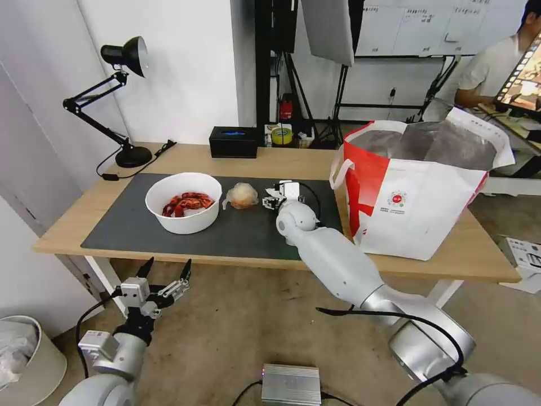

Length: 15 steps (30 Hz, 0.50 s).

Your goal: Pick up the trash from the table and place it into the takeout bag.

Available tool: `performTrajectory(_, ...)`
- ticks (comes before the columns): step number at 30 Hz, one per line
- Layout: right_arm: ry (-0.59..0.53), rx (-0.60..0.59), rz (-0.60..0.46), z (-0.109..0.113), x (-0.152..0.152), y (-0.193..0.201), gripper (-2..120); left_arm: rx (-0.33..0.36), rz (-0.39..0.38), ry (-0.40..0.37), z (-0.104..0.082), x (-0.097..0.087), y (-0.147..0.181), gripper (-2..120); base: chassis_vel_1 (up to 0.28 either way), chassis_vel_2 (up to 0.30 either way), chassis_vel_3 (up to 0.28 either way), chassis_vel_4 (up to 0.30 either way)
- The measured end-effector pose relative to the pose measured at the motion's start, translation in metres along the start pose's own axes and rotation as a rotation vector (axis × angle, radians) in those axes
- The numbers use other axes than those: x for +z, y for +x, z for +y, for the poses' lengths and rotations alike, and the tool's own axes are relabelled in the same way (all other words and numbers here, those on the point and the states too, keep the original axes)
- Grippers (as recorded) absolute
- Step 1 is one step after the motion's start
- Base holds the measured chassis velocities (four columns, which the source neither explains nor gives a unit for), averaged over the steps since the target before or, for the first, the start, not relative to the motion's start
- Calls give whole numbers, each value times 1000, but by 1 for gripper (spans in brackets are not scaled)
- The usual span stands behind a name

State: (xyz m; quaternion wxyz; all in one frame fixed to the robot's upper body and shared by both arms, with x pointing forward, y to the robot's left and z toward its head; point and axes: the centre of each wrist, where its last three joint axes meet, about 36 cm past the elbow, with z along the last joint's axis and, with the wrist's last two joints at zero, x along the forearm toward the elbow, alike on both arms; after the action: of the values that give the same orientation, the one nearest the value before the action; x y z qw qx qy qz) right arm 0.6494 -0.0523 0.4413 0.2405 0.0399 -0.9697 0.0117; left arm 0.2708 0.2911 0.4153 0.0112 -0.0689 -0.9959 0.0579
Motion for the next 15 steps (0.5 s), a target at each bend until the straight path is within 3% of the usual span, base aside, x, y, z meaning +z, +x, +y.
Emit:
performTrajectory(6,-6,5,5,-1,2,-1,61,1,2,4,-1,1,0,100,0,0,0,0)
performTrajectory(9,-14,10,10,-2,2,-1,46,1,2,4,-1,1,0,100,0,0,0,0)
performTrajectory(13,-22,13,16,-3,2,-1,36,0,2,3,-1,1,0,100,0,0,0,0)
performTrajectory(15,-25,15,18,-4,2,-1,25,-1,3,3,-1,1,1,100,0,0,0,0)
